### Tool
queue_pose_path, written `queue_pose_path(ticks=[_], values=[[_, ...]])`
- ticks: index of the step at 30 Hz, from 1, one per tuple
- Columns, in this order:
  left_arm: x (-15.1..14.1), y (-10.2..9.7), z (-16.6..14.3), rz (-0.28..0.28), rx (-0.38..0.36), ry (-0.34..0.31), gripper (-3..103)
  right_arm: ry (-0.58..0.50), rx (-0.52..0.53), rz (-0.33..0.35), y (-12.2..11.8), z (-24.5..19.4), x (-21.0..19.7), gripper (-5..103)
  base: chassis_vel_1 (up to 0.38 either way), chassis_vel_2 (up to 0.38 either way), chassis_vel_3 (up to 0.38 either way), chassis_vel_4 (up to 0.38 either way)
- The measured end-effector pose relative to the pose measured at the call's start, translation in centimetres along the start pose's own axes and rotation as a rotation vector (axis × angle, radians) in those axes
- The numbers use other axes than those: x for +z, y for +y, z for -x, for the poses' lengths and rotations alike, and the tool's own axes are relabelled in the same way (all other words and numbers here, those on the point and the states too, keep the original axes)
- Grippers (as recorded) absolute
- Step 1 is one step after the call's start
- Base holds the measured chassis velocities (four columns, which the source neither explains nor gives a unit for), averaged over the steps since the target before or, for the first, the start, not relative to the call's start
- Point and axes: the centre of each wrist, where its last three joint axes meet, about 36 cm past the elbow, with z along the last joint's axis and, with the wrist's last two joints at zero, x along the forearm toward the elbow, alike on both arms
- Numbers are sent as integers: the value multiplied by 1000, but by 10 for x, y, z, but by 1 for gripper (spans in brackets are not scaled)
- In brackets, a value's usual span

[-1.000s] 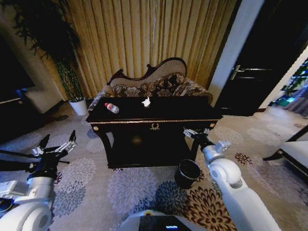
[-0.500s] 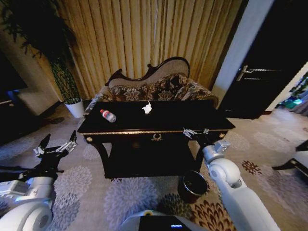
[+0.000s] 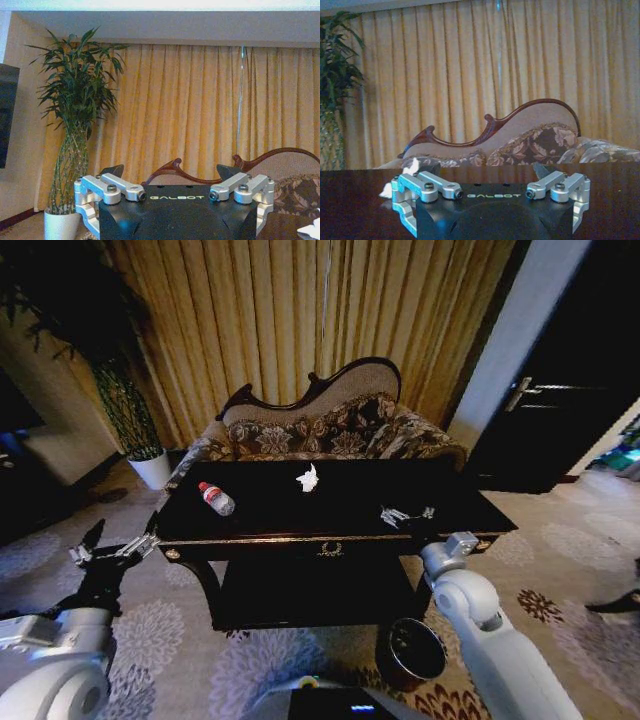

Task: Move to the front of the table and place the trash on the table into the trash bin.

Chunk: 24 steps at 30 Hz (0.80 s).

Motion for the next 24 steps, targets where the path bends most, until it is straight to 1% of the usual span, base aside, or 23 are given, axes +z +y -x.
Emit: queue_pose_path(ticks=[3, 4, 6, 7, 10, 14, 16, 18, 21, 22, 24], values=[[0, 0, 1, 3, 1, 6, 100, 23, -42, 3, 2, 2, -1, 100, 0, 0, 0, 0], [0, 0, 1, 3, 1, 6, 100, 23, -42, 3, 2, 2, -1, 100, 0, 0, 0, 0], [0, 0, 0, 3, -4, 15, 100, 39, -81, 10, 3, 5, -5, 100, 0, 0, 0, 0], [0, 0, 0, 3, -4, 15, 100, 39, -81, 10, 3, 5, -5, 100, 0, 0, 0, 0], [0, 0, -1, 1, -11, 18, 100, 68, -146, 35, 4, 13, -16, 100, 0, 0, 0, 0], [0, 0, 0, 3, -9, 16, 100, 79, -180, 42, 5, 20, -20, 100, 0, 0, 0, 0], [-1, 0, 1, 7, -6, 14, 100, 95, -214, 53, 8, 28, -21, 100, 0, 0, 0, 0], [-1, 1, 1, 8, -6, 14, 100, 97, -225, 57, 9, 31, -21, 100, 0, 0, 0, 0], [-1, 1, 1, 9, -6, 15, 100, 94, -264, 62, 14, 50, -29, 100, 0, 0, 0, 0], [-1, 1, 1, 9, -6, 15, 100, 94, -264, 62, 14, 50, -29, 100, 0, 0, 0, 0], [-1, 0, 1, 9, -7, 16, 100, 101, -281, 61, 20, 66, -37, 100, 0, 0, 0, 0]])
